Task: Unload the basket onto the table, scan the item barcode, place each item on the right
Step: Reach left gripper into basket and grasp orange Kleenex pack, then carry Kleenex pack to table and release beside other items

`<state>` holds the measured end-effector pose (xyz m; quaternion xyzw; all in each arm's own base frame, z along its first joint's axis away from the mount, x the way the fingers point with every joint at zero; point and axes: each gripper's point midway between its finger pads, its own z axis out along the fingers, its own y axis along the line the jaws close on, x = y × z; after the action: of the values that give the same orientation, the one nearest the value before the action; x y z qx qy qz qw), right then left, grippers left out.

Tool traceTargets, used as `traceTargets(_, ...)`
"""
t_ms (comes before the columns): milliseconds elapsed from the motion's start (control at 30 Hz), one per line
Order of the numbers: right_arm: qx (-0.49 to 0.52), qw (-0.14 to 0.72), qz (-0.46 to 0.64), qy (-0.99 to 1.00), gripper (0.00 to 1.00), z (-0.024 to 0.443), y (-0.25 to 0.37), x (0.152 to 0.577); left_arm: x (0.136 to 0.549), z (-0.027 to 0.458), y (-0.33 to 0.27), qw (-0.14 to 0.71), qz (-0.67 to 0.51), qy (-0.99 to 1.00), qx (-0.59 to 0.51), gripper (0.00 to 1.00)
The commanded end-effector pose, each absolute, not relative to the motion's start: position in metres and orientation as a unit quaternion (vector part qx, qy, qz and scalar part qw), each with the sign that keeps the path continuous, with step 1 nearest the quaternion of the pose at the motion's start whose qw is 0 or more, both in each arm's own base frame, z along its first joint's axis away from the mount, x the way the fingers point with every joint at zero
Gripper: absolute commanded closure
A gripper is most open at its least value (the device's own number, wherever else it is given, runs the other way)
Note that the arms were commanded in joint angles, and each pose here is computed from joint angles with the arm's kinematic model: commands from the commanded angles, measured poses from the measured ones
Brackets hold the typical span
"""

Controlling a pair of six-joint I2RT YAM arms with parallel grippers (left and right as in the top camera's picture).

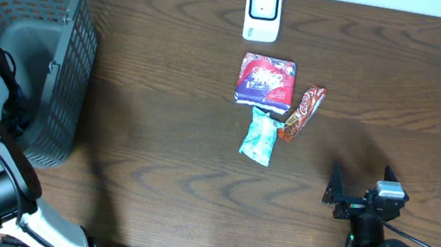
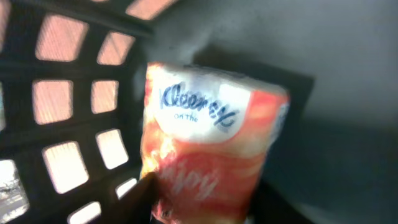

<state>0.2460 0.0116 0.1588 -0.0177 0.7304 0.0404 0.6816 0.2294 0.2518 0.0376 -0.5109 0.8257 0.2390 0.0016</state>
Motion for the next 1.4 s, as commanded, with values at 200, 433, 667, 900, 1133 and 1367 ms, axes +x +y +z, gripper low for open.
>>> traceTargets(200, -0.010, 0.681, 0.043, 0.731, 0.01, 0.158, 0.010, 0.246, 0.235, 0.032, 0.240, 0.001, 0.196, 0.834, -0.517, 0.93)
traceTargets(433, -0.010, 0.681, 0.043, 0.731, 0.01, 0.158, 0.010, 0.246, 0.297, 0.089, 0.209, 0.125, 0.021, 0.843, -0.522, 0.93)
traceTargets(667, -0.010, 0.681, 0.043, 0.731, 0.01, 0.158, 0.010, 0.246, 0.358, 0.243, 0.179, 0.392, -0.130, 0.802, -0.431, 0.93)
traceTargets(900, -0.010, 0.681, 0.043, 0.731, 0.01, 0.158, 0.010, 0.246, 0.332, 0.387, 0.145, 0.586, -0.148, 0.710, -0.362, 0.93)
traceTargets(1133, -0.010, 0.681, 0.043, 0.731, 0.01, 0.158, 0.010, 0.246, 0.350, 0.422, 0.003, 0.594, -0.268, 0.736, -0.185, 0.93)
traceTargets(1367, -0.010, 0.681, 0.043, 0.731, 0.01, 0.158, 0.010, 0.246, 0.361, 0.366, -0.160, 0.506, -0.305, 0.805, 0.056, 0.93)
